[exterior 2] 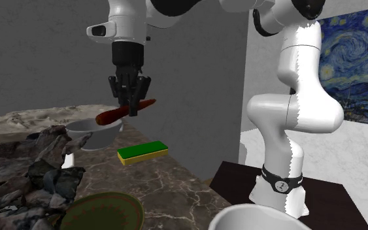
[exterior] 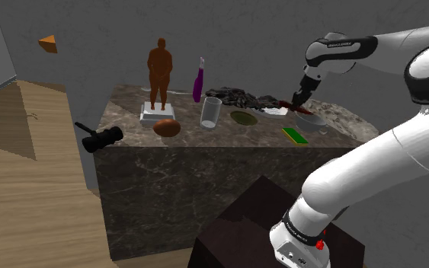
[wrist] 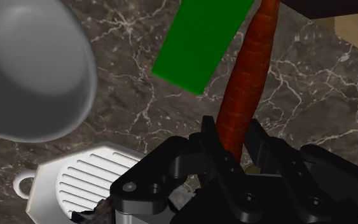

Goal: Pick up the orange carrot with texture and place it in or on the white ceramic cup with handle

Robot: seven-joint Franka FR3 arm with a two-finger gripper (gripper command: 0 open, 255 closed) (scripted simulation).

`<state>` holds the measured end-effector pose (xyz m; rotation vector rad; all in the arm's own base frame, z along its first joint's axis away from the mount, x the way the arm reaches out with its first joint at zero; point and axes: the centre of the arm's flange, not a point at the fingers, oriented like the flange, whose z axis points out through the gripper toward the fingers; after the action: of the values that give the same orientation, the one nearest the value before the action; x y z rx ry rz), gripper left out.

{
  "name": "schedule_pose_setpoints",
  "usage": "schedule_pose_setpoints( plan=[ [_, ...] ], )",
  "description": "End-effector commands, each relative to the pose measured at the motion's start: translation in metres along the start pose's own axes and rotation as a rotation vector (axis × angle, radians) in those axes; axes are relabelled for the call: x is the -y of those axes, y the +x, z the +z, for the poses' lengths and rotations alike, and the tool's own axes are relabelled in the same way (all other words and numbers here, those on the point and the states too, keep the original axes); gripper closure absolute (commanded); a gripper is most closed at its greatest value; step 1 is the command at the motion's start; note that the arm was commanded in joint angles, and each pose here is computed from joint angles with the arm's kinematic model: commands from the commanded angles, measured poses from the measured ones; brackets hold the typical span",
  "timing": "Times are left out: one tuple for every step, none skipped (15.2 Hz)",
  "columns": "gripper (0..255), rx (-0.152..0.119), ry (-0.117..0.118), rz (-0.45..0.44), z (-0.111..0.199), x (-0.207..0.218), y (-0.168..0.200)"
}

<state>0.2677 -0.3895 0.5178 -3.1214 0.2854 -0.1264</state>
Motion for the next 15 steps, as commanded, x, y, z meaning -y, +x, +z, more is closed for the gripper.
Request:
schedule_pose_setpoints(
  plan=[
    [255, 0.001, -0.001, -0.002, 0.000, -0.027, -0.003],
    [255, 0.001, -0.001, -0.002, 0.000, -0.040, -0.005],
    [255, 0.001, -0.001, -0.002, 0.000, -0.054, -0.006],
    [255, 0.001, -0.001, -0.002, 0.000, -0.067, -0.008],
    [255, 0.001, -0.001, -0.002, 0.000, -0.080, -0.009],
    [255, 0.001, -0.001, -0.002, 0.000, -0.093, -0.010],
    [255, 0.001, -0.001, -0.002, 0.000, -0.106, -0.012],
    [255, 0.001, -0.001, -0.002, 0.000, -0.119, -0.013],
    [255, 0.001, -0.001, -0.002, -0.001, -0.132, -0.015],
    [255, 0.001, -0.001, -0.002, -0.001, -0.145, -0.016],
    [255, 0.001, -0.001, -0.002, -0.001, -0.159, -0.018],
    [255, 0.001, -0.001, -0.002, -0.001, -0.172, -0.019],
    [255, 0.001, -0.001, -0.002, -0.001, -0.185, -0.020],
    [255, 0.001, -0.001, -0.002, -0.001, -0.198, -0.022],
    [255, 0.001, -0.001, -0.002, -0.001, -0.218, -0.024]
  ],
)
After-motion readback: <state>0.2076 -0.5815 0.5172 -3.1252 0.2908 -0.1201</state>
